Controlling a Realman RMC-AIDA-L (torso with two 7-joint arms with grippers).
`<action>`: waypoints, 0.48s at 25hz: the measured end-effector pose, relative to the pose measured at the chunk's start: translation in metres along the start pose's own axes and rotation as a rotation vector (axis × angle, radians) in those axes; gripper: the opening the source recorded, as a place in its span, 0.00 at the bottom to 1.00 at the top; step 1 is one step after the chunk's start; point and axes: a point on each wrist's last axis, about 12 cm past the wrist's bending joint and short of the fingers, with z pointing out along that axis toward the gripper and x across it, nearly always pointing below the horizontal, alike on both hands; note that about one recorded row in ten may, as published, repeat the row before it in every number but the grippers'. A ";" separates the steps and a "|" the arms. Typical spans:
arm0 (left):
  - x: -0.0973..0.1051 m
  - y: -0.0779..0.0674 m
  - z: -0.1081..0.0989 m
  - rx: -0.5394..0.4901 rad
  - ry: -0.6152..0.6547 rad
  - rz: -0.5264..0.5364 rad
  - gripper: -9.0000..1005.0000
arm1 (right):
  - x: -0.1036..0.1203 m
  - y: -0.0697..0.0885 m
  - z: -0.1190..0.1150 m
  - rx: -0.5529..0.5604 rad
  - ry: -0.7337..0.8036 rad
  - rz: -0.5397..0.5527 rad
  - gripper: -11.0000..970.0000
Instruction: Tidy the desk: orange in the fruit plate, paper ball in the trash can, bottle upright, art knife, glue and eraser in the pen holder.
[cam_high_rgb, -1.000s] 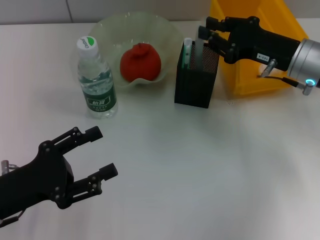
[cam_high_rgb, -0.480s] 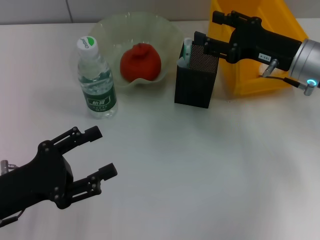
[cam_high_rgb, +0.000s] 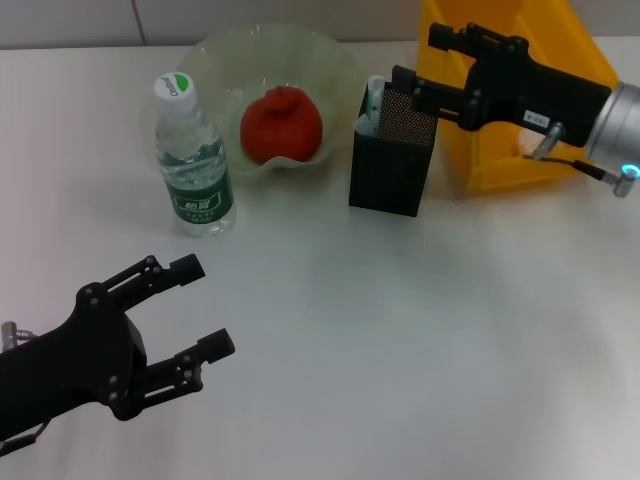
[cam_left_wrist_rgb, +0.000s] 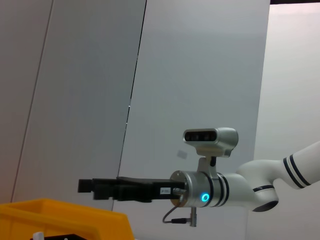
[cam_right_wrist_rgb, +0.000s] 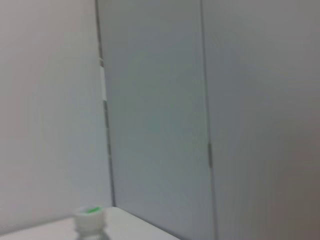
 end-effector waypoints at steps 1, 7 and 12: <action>0.000 0.000 0.001 0.006 0.001 0.000 0.80 | 0.000 0.002 -0.002 -0.017 -0.009 0.009 0.78; -0.003 0.004 0.004 0.027 0.007 -0.002 0.80 | -0.001 0.023 -0.026 -0.197 -0.031 0.066 0.78; -0.008 0.012 0.009 0.064 0.033 -0.016 0.80 | 0.004 0.043 -0.052 -0.358 0.004 0.086 0.78</action>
